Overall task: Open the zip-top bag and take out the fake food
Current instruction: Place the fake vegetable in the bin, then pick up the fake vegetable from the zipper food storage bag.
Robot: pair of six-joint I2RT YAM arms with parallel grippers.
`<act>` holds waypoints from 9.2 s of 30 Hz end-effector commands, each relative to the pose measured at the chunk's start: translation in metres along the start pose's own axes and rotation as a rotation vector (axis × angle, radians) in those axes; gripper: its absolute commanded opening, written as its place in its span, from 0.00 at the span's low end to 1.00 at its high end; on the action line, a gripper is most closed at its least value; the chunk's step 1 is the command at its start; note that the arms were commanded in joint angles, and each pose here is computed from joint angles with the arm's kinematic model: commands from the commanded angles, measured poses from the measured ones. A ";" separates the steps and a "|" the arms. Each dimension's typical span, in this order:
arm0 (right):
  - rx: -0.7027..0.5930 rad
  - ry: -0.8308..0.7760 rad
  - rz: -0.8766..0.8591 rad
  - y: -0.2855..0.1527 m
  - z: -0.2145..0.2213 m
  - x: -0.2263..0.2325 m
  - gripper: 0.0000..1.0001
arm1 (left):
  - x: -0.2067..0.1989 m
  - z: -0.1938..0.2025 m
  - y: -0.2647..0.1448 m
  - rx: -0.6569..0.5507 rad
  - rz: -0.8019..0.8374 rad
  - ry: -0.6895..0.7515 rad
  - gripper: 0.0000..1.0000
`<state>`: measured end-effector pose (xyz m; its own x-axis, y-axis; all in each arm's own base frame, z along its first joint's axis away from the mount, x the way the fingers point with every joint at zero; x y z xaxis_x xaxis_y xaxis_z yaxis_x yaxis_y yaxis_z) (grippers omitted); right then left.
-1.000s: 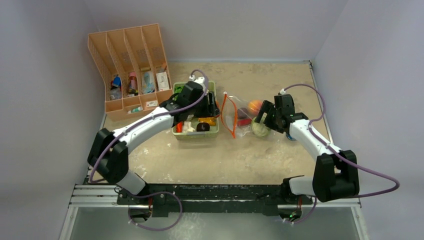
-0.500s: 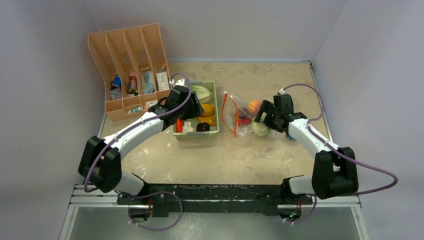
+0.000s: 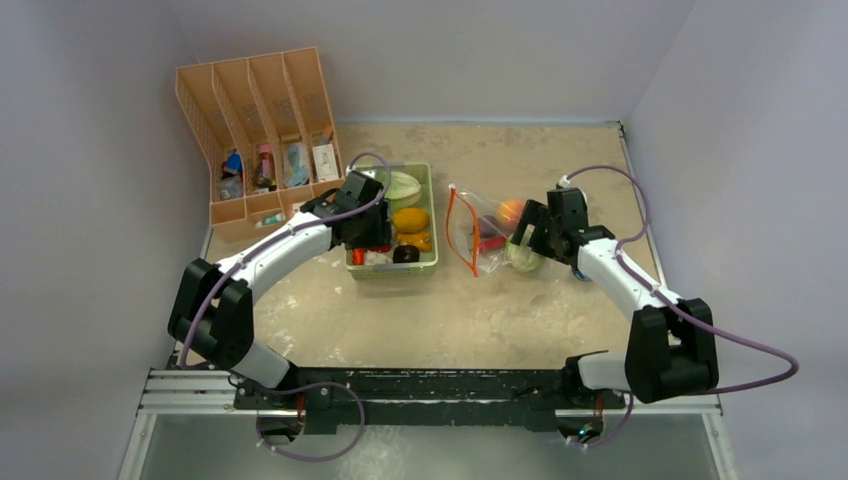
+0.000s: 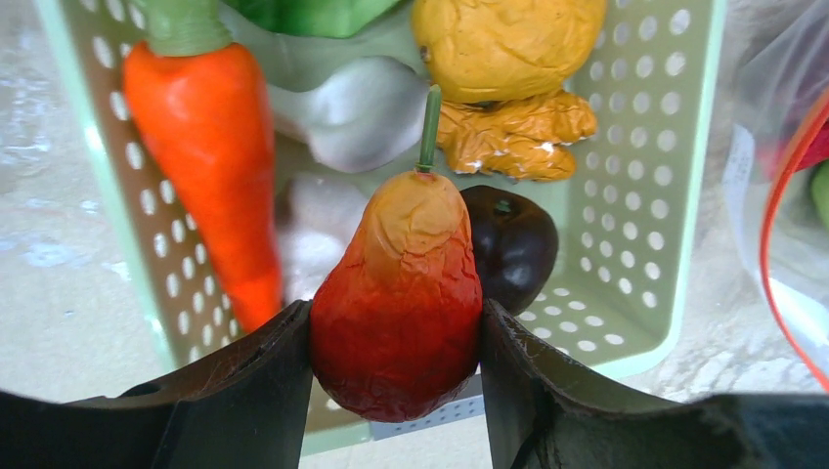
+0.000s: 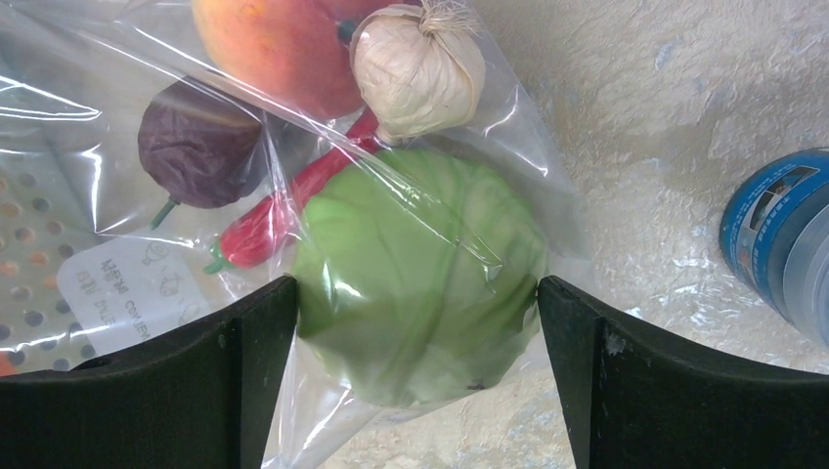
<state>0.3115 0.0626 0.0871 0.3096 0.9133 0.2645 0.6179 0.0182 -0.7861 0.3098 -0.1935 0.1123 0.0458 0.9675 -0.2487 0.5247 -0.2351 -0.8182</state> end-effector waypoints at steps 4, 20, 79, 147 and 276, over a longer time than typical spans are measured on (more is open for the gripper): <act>-0.076 -0.004 -0.013 -0.010 -0.021 0.005 0.94 | 0.013 -0.017 -0.015 -0.010 -0.079 0.097 0.51; -0.168 0.033 -0.081 -0.035 -0.032 0.012 0.95 | 0.019 -0.014 -0.022 -0.020 -0.092 0.111 0.70; -0.085 0.002 -0.090 -0.019 -0.015 0.013 0.96 | -0.149 -0.024 -0.012 -0.209 0.422 -0.128 0.52; -0.209 0.218 0.029 -0.039 -0.045 -0.037 0.94 | -0.260 -0.007 0.067 0.013 0.555 0.058 0.35; 0.217 0.136 -0.413 -0.001 0.058 0.006 0.59 | -0.278 0.043 0.034 0.113 0.900 -0.133 0.78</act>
<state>0.2509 0.0684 0.0339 0.3266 0.7921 0.5158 0.4914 0.3239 -0.8085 0.2882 -0.4517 0.0889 0.2635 0.5760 -0.7738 0.2774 -0.8136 -0.5111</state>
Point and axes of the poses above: each gripper's point midway between its finger pads, its own y axis out along the fingers, its own x axis along the line the jaws close on, z = x × y, the point moved 1 cm from there along -y, back along the fingers, and after that the axes turned 2 degrees about y, right-handed, at the moved point
